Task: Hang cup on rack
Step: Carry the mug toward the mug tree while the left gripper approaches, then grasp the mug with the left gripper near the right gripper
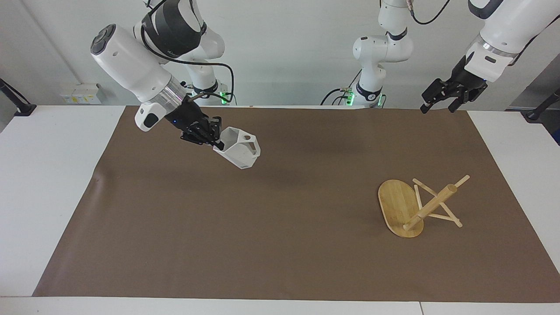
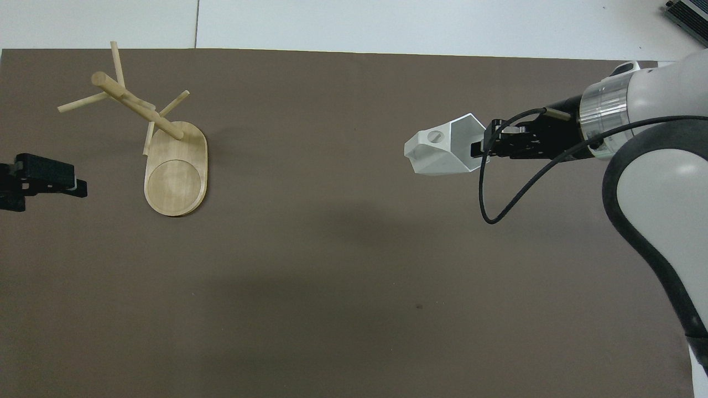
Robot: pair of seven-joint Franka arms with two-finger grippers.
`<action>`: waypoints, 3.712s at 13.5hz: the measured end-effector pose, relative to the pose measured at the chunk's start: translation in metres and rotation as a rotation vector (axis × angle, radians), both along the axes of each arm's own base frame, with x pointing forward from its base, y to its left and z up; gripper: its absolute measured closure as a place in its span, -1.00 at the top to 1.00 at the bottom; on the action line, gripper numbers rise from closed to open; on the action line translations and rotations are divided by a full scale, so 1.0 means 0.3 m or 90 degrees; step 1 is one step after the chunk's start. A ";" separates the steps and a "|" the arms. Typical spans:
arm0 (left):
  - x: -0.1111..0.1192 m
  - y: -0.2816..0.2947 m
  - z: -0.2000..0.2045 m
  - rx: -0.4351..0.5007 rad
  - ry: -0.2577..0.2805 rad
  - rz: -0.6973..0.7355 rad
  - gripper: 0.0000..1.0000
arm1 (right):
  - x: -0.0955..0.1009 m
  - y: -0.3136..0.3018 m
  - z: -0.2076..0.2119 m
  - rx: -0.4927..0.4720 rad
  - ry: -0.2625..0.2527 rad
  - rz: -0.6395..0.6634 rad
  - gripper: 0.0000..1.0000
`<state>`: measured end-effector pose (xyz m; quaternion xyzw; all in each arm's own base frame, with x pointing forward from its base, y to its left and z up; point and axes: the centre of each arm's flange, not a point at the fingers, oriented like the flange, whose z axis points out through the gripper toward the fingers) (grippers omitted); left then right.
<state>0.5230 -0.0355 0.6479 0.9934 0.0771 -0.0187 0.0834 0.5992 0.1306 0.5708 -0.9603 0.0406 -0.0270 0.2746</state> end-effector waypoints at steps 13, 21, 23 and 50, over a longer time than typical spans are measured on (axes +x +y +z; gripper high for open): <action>0.046 -0.253 -0.037 -0.212 0.114 0.413 1.00 | -0.101 0.488 0.053 0.172 -0.054 -0.031 -0.93; 0.137 -0.317 -0.110 -0.307 0.298 0.732 1.00 | -0.213 0.713 0.062 0.211 -0.078 -0.071 -0.93; 0.140 -0.329 -0.139 -0.302 0.333 0.768 1.00 | -0.237 0.751 0.072 0.219 -0.082 -0.073 -0.93; 0.094 -0.421 -0.160 -0.269 0.414 0.798 0.99 | -0.259 0.782 0.073 0.222 -0.078 -0.066 -0.93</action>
